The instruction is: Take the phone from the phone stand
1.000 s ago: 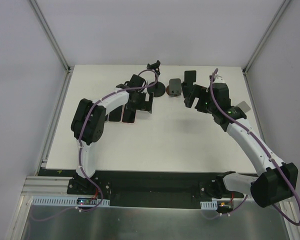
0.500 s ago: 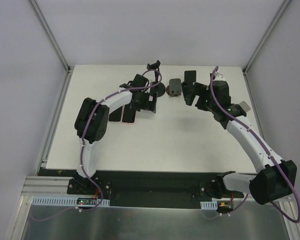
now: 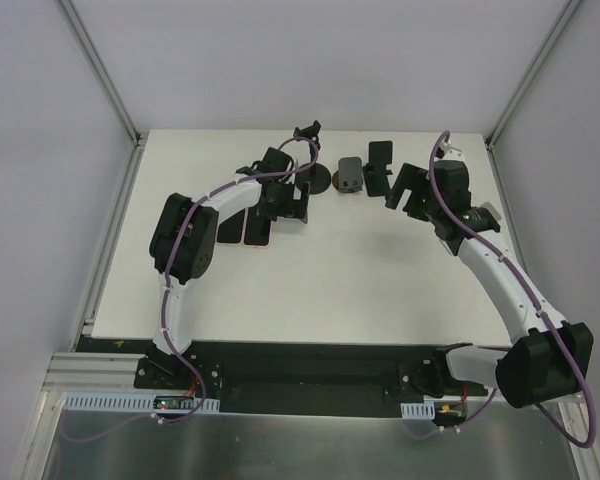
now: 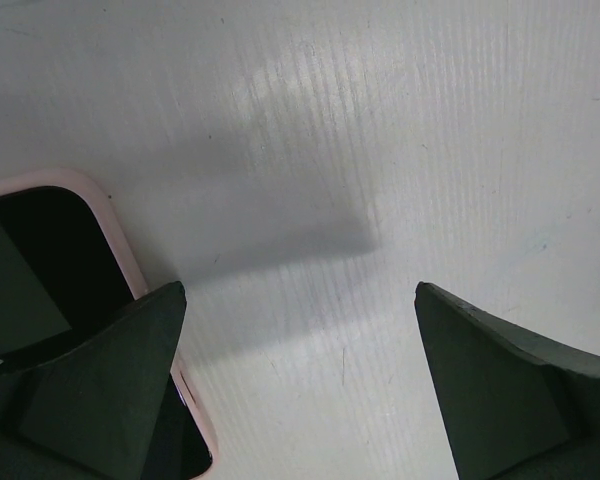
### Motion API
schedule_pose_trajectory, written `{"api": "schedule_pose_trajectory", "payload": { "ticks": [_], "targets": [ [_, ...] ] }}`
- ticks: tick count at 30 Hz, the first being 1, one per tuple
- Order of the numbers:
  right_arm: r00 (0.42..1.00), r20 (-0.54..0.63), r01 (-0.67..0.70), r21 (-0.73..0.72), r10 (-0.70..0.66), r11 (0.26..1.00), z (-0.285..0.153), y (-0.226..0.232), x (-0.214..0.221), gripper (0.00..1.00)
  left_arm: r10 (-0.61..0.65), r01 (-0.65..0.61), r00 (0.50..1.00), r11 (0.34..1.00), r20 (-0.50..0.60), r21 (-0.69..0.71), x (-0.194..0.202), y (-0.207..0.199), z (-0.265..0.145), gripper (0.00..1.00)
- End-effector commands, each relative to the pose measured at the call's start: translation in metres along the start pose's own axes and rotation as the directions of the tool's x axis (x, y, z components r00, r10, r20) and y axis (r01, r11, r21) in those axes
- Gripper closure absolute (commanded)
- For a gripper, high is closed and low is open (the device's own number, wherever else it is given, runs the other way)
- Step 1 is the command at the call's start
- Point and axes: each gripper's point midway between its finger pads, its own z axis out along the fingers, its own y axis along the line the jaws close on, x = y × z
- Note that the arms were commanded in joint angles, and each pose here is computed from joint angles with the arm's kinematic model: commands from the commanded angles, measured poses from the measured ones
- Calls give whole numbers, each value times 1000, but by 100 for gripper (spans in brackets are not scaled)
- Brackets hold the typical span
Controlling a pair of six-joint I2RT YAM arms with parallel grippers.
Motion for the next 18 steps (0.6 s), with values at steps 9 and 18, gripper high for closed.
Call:
{"api": "schedule_pose_trajectory", "payload": {
  "ticks": [9,18],
  "targets": [
    [992,108,-88,221,65,971,-17,-67,-35,4,-18,17,997,1000,82,13,-28,-3,-51,1],
    [970,152,-239,461,189,854,-23,-148,-38,4,12,-37,960,996,281,84,-43,-25,-160,1]
  ]
}}
